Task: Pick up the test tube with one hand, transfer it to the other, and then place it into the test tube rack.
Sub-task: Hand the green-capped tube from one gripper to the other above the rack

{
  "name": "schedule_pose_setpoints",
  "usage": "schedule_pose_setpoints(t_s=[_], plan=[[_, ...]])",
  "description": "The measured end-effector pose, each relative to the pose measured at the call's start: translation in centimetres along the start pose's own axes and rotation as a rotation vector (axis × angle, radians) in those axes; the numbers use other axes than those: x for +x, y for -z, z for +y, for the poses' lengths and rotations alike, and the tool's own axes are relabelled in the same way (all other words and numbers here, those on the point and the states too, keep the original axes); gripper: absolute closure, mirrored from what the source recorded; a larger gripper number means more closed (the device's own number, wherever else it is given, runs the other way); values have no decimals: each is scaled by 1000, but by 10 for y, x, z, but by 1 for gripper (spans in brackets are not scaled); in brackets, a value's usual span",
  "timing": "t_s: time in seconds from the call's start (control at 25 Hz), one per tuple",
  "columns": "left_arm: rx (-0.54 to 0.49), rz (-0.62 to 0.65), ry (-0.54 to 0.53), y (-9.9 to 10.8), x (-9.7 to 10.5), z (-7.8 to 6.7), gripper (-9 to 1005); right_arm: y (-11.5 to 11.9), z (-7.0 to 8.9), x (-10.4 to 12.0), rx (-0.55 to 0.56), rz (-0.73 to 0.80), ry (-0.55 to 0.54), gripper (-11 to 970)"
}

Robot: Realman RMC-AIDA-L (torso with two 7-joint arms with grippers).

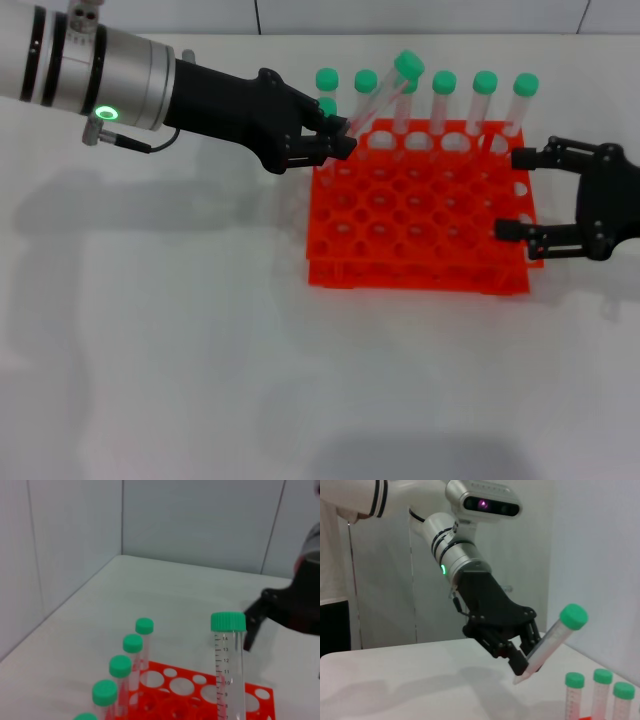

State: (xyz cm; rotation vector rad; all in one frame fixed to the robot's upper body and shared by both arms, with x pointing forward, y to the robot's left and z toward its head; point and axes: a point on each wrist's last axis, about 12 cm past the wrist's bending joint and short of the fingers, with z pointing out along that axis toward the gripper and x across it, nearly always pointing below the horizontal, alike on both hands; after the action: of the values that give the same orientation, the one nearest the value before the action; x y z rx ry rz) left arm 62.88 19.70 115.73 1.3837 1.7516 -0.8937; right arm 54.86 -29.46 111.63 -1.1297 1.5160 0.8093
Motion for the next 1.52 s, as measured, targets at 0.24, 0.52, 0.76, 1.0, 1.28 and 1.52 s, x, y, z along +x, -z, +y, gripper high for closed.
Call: schedule_pose_setpoints(t_s=[0.24, 0.52, 0.76, 1.0, 1.28, 1.52], plan=[[2, -14, -30, -3, -1, -2, 774, 12, -11, -16, 10, -50, 11, 86], [6, -54, -76, -7, -5, -4, 770, 17, -26, -34, 89, -222, -96, 87], [14, -59, -92, -9, -7, -6, 766, 2, -20, -32, 91, -398, -201, 87], [11, -68, -112, -10, -9, -7, 763, -27, -4, -20, 93, -472, -234, 86], [15, -74, -123, -12, -11, -9, 759, -54, 6, -12, 81, -490, -232, 87], [17, -76, -122, -13, -11, -10, 756, -64, 8, -10, 87, -484, -217, 88]])
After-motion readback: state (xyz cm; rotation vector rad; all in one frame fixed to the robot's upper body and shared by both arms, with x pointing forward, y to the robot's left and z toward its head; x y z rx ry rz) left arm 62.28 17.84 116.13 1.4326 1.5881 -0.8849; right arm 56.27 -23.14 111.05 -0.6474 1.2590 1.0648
